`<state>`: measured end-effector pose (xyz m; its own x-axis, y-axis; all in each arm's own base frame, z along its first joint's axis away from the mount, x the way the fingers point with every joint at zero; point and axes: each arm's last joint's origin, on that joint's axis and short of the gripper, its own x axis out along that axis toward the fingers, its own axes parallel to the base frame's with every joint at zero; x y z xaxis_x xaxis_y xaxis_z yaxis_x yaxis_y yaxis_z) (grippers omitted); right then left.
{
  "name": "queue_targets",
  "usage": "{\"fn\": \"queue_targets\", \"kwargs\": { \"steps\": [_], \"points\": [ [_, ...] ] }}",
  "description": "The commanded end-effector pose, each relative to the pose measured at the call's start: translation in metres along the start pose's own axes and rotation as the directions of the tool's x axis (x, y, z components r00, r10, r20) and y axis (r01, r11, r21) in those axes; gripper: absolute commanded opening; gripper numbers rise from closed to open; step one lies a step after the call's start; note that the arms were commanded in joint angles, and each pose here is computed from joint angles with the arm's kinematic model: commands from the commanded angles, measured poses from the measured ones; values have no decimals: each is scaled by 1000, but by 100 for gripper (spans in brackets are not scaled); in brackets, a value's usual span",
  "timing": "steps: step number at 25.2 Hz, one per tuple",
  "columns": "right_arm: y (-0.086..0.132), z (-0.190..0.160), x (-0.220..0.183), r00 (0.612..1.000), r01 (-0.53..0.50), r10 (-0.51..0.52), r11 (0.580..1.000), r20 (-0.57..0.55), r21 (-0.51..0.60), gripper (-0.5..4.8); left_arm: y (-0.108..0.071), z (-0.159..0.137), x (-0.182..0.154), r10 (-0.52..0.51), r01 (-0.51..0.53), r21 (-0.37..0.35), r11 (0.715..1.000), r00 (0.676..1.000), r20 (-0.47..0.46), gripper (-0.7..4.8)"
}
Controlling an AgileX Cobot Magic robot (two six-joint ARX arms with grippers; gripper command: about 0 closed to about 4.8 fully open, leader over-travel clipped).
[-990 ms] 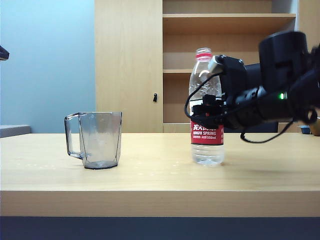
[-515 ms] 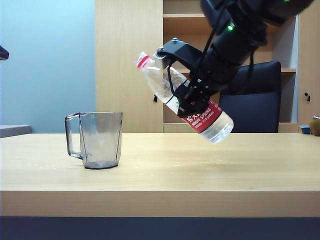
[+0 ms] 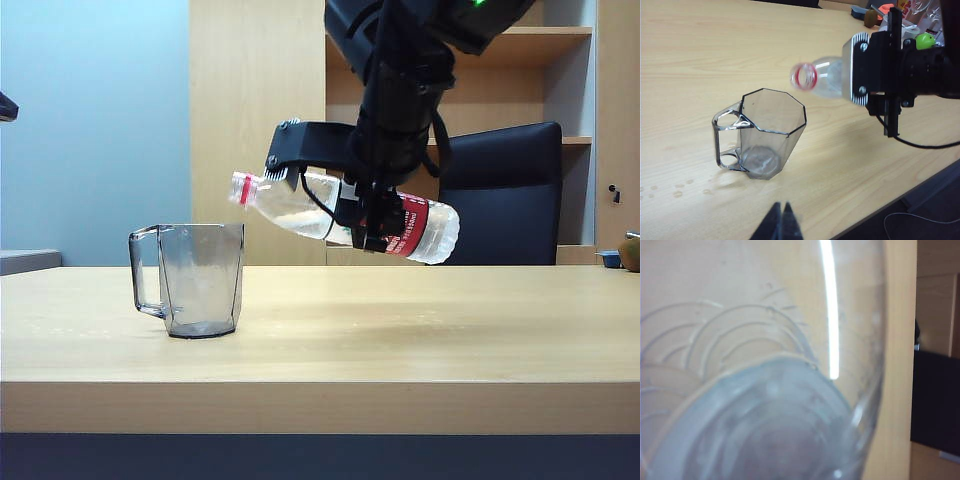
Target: Pick up the mineral water bottle on the table and pour water into the mug until it's half full.
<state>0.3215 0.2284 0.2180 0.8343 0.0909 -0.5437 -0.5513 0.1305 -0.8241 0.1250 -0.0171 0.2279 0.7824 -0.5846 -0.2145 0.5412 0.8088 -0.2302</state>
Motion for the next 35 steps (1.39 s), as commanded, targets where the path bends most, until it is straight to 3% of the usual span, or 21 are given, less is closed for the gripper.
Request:
{"fn": "queue_targets", "kwargs": {
  "steps": [1, 9, 15, 19, 35],
  "points": [
    [-9, 8, -6, 998, 65, -65, 997, 8, -47, 234, 0, 2, 0, 25, -25, 11, 1000, 1000, 17, -6],
    [-16, 10, -9, 988, 121, -132, 985, -81, -122, 234, 1, 3, -1, 61, -61, 10, 998, 998, 20, -6],
    [-29, 16, -14, 979, 169, -183, 976, -89, -138, 234, 1, 3, -1, 61, -62, 10, 998, 998, 20, -6],
    [-27, 21, -18, 976, 167, -194, 958, -96, -231, 234, 1, 3, -1, 61, -61, 10, 998, 998, 20, -6],
    [-23, 32, -25, 961, 191, -244, 927, -131, -324, 234, 1, 2, -1, 61, -61, 10, 998, 998, 20, -6]
  ]
}}
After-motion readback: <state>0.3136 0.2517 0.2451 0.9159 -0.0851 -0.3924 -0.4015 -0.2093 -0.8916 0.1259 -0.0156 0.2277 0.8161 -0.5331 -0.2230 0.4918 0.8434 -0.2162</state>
